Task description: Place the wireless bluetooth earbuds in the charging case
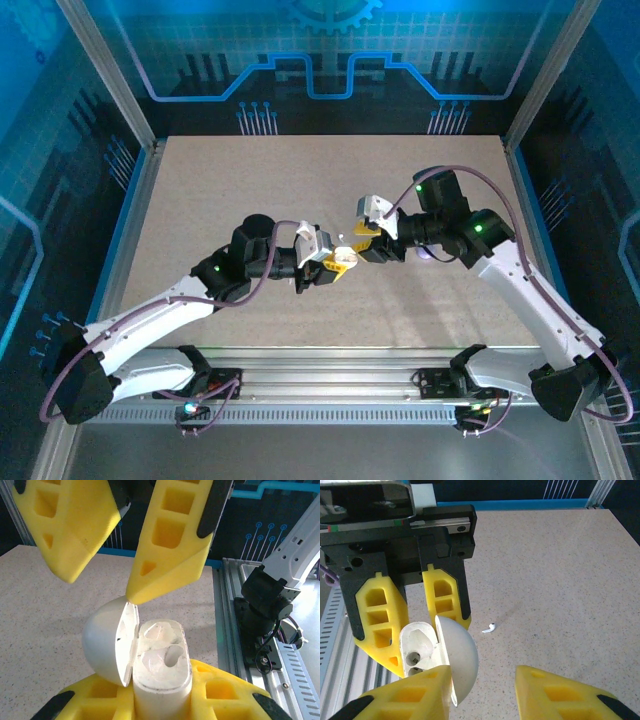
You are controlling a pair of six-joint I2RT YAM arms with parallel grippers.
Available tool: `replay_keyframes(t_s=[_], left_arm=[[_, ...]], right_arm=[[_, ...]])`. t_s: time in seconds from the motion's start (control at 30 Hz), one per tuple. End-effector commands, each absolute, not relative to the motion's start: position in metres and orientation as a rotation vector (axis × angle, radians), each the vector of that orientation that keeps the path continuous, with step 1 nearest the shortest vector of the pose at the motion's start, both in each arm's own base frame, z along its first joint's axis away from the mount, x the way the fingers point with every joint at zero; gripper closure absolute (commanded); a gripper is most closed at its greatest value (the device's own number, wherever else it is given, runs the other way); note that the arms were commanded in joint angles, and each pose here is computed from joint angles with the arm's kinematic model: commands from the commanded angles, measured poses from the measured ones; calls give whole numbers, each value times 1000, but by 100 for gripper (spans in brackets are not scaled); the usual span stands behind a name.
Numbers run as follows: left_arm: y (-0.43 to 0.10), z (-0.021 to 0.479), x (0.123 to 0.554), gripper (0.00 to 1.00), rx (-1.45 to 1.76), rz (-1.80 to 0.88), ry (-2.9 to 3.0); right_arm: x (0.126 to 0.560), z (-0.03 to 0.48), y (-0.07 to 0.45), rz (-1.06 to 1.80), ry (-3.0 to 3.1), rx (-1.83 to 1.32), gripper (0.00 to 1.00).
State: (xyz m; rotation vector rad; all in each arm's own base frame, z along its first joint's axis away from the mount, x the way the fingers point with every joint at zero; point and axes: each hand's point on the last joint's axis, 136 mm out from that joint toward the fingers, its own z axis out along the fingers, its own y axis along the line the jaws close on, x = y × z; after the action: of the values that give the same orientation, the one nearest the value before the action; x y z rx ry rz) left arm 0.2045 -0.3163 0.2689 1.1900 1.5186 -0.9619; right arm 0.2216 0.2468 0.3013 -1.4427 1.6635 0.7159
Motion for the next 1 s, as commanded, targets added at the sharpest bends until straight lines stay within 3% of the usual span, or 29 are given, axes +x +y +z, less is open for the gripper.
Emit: replay_keyframes(t_s=[0.0, 0.3, 0.6, 0.97], left_arm=[[-318, 273, 198, 81, 1185, -995, 1503], [-305, 269, 212, 81, 1064, -980, 1574], [-252, 265, 248, 81, 787, -955, 1678], [-191, 242, 277, 82, 460, -783, 1863]], right_arm=[[225, 311, 243, 693, 1645, -1402, 61], [226, 326, 238, 698, 1684, -1299, 60], [235, 326, 234, 694, 1838, -1124, 59], [248, 262, 258, 657, 2259, -877, 57]])
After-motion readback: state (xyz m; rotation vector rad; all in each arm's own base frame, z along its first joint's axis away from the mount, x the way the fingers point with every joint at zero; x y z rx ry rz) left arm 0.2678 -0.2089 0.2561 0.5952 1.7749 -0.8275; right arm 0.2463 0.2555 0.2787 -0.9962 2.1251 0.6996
